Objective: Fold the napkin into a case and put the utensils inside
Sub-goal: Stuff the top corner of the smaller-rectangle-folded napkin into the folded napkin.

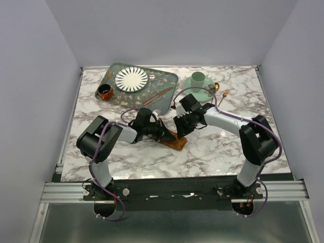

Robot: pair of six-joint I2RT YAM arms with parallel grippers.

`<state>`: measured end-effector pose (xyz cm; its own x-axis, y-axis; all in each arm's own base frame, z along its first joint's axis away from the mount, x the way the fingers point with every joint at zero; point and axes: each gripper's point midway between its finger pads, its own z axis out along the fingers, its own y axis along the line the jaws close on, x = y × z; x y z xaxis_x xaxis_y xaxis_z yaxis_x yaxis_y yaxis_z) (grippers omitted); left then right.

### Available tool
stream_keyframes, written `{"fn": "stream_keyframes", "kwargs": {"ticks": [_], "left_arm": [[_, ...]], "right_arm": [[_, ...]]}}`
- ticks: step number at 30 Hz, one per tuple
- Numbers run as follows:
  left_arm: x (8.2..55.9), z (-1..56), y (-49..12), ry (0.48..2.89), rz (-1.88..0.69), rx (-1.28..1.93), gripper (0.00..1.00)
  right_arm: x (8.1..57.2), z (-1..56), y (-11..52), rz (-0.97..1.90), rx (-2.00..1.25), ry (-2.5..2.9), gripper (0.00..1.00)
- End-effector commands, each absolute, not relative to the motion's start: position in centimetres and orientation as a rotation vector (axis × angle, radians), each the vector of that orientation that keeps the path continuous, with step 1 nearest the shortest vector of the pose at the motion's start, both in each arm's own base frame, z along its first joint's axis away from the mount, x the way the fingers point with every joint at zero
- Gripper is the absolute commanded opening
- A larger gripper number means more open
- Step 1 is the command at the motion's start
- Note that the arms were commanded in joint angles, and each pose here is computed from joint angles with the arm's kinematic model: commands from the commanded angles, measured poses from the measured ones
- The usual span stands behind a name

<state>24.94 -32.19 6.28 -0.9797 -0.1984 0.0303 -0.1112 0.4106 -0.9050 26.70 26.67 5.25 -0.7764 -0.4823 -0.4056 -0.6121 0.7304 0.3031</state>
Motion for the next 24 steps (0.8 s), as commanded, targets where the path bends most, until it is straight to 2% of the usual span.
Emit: {"fn": "stream_keyframes", "kwargs": {"ticks": [1, 6, 9, 10, 11, 24], "left_arm": [[25.5, 6.4, -32.7, 2.558, -1.648, -0.286, 0.0], [25.6, 6.2, -32.8, 2.565, -1.641, -0.282, 0.0], [25.5, 6.0, -32.9, 2.58, -1.634, -0.274, 0.0], [25.4, 5.8, -33.0, 2.593, -1.626, -0.273, 0.0], [25.4, 5.7, -33.0, 2.593, -1.623, -0.268, 0.0], [25.4, 4.9, -34.0, 2.611, -1.622, -0.245, 0.0]], "right_arm": [[26.7, 4.9, 27.2, 0.595, -0.879, 2.645, 0.3], [26.7, 4.9, 27.4, 0.59, -0.888, 2.646, 0.27], [26.7, 4.8, 27.4, 0.586, -0.89, 2.65, 0.16], [26.8, 4.8, 27.4, 0.585, -0.892, 2.649, 0.06], [26.8, 4.8, 27.4, 0.584, -0.896, 2.648, 0.02], [26.4, 5.8, 26.8, 0.571, -0.855, 2.624, 0.01]]}}
